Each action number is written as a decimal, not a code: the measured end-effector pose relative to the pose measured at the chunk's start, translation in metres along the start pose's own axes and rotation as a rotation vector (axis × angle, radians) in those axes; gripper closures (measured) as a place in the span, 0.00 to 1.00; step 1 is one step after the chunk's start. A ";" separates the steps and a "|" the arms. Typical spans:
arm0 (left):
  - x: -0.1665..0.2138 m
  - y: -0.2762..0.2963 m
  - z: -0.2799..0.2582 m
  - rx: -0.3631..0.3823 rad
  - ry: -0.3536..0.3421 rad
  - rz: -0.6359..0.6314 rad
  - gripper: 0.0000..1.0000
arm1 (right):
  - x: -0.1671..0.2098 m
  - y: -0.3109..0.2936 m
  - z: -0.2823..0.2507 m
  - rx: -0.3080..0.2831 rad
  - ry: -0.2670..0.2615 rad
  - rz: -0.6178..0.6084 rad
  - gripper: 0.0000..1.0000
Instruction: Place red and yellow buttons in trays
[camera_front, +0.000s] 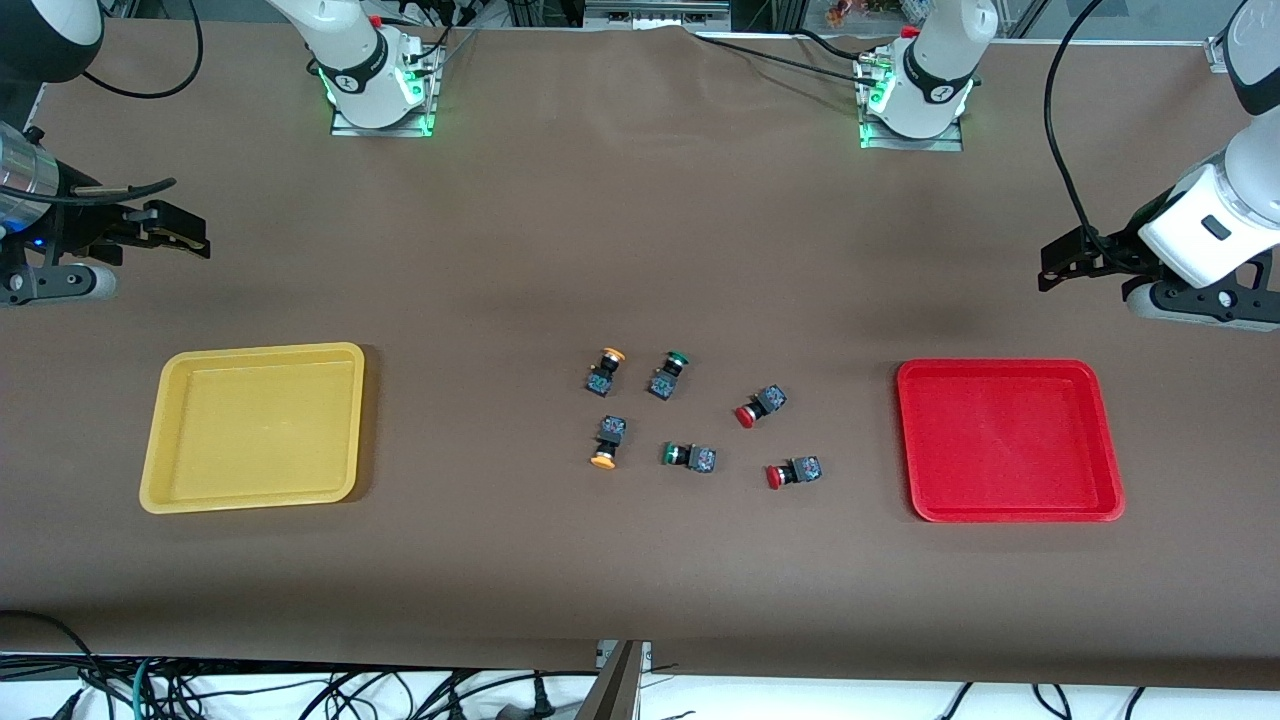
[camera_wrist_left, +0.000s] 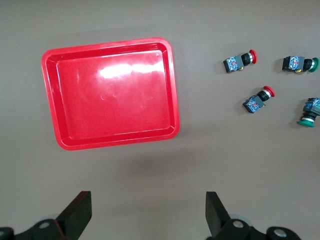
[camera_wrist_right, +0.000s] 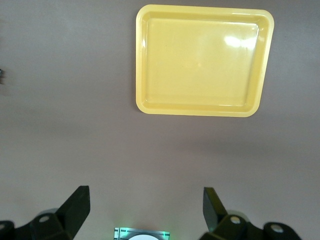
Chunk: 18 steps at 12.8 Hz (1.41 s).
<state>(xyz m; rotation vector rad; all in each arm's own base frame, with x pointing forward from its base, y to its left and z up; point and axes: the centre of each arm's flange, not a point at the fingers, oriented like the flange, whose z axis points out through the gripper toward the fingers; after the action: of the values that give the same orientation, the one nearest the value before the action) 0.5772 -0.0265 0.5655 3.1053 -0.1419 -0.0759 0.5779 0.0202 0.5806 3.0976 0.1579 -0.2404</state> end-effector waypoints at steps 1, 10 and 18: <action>0.000 0.001 0.000 0.000 0.000 0.001 0.00 | 0.000 0.000 0.000 0.000 0.000 0.001 0.00; 0.000 0.007 -0.001 0.000 0.001 0.005 0.00 | 0.000 0.001 0.000 0.000 0.000 0.003 0.00; 0.003 0.010 0.005 -0.001 -0.009 -0.023 0.00 | 0.039 -0.037 0.048 0.003 -0.035 -0.064 0.00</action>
<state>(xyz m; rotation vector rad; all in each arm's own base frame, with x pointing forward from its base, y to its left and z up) 0.5785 -0.0370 0.5609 3.1067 -0.1059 -0.0909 0.6046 0.0588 0.5261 3.0925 0.2555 -0.2972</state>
